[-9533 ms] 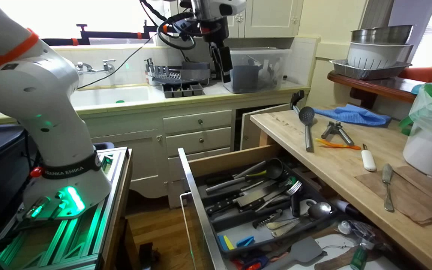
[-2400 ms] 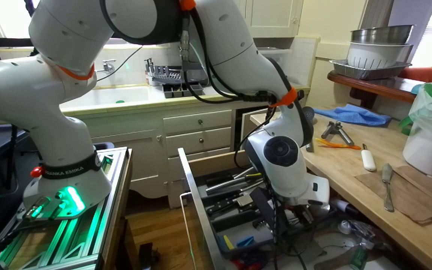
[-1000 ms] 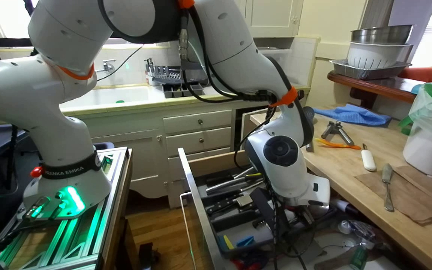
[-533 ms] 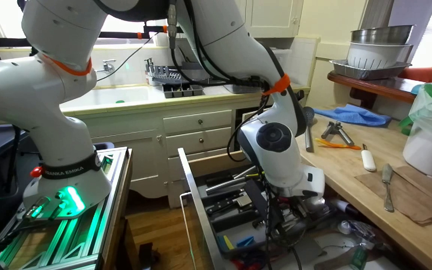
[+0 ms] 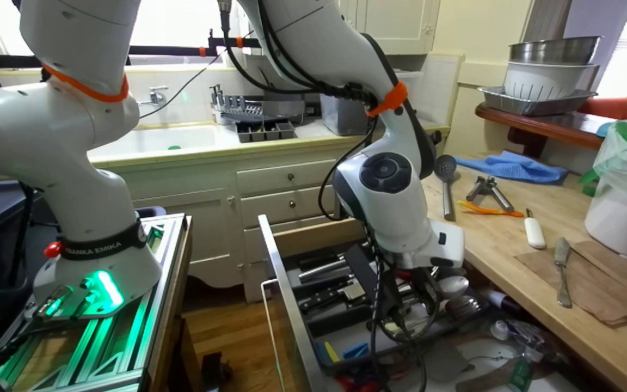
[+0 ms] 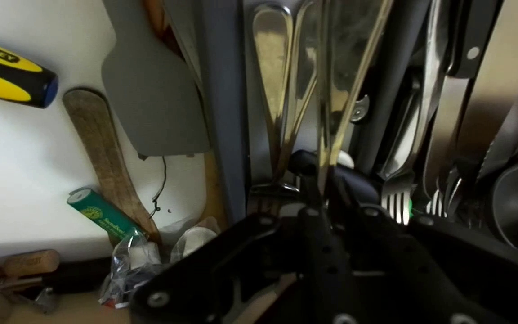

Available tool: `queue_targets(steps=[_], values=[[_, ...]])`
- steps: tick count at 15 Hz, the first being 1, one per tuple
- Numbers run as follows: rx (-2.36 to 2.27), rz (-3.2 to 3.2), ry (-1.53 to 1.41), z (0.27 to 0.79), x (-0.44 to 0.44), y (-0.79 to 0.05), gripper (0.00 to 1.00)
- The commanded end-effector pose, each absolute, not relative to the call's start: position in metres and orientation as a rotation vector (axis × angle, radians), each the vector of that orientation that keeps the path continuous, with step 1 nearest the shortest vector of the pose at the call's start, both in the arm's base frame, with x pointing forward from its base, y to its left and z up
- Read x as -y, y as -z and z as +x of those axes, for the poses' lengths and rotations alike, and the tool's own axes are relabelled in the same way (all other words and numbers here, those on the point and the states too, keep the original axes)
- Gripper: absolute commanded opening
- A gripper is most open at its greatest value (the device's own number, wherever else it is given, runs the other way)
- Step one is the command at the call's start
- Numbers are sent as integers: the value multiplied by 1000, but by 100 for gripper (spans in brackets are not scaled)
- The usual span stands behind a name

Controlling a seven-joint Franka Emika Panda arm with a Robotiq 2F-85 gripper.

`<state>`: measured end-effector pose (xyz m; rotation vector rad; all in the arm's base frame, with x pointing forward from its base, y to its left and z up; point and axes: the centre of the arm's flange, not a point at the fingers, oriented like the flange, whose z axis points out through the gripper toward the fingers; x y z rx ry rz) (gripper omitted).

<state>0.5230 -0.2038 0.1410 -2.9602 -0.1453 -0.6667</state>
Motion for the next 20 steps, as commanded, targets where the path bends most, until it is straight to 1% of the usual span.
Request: queue_targets(steps=[1, 8, 14, 20], values=[[171, -2934, 653, 525, 191, -153, 3], [294, -2878, 664, 539, 161, -139, 3], [483, -2810, 593, 536, 143, -125, 3], [567, -2807, 544, 534, 142, -106, 3]])
